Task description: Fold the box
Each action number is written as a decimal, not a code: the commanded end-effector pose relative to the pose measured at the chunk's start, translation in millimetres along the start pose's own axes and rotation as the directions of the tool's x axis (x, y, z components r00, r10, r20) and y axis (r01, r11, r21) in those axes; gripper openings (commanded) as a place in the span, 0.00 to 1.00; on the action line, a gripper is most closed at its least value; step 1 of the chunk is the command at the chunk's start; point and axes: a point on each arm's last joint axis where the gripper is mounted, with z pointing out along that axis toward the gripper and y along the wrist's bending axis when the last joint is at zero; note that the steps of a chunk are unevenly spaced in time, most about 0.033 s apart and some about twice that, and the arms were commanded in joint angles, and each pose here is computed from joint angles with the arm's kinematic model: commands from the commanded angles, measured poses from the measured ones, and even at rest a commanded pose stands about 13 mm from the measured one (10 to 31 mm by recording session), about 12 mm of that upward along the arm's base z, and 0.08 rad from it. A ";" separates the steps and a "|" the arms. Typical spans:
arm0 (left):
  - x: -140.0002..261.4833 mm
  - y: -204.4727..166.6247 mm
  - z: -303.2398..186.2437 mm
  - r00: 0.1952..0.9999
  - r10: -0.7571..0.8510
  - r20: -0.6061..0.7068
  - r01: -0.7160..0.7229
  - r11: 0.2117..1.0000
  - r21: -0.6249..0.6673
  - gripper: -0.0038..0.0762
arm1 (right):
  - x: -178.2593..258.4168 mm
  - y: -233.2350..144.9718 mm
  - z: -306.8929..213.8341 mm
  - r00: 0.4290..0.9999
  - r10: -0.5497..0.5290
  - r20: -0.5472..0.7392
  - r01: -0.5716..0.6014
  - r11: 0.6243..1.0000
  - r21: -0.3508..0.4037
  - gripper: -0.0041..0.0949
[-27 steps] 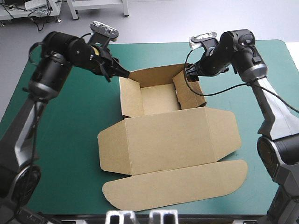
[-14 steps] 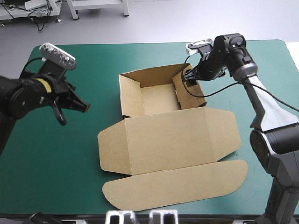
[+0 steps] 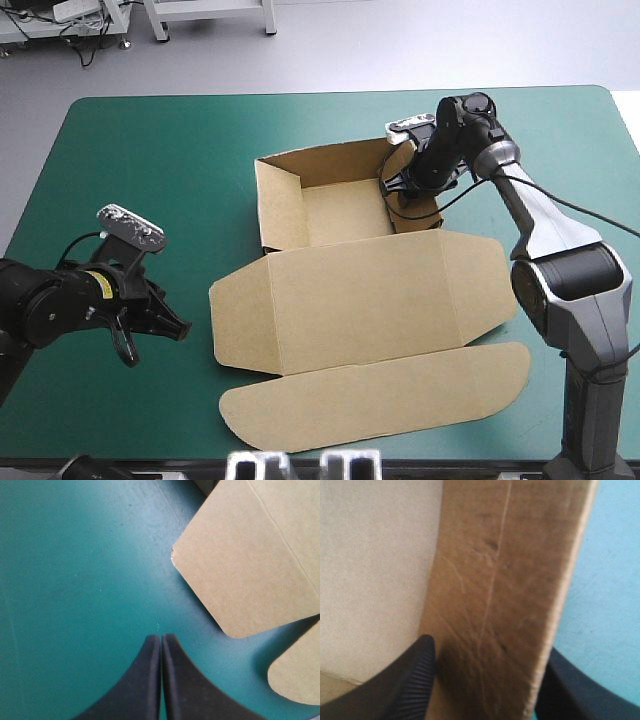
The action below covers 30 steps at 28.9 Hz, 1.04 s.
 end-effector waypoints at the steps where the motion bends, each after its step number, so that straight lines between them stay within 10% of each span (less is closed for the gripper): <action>1: 4.8 -1.3 -3.6 0.999 -0.036 -0.009 0.036 0.999 0.009 0.04 | -1.7 1.9 -36.0 0.996 -0.052 0.073 0.050 0.998 0.037 0.26; 5: 0.6 -1.2 -3.0 0.999 -0.037 0.038 0.036 0.999 0.009 0.04 | -1.2 -1.1 -36.1 0.995 -0.071 0.064 0.066 0.995 0.070 0.02; 19: -7.7 0.3 -3.7 0.991 -0.034 0.130 0.035 0.999 -0.004 0.04 | 19.8 -112.8 -79.3 0.988 0.091 0.127 -0.126 0.945 0.301 0.02; 30: -7.8 1.3 -3.7 0.991 -0.027 0.132 0.029 0.999 -0.016 0.04 | 111.9 -249.9 -122.9 0.863 0.457 0.216 -0.505 0.775 0.380 0.02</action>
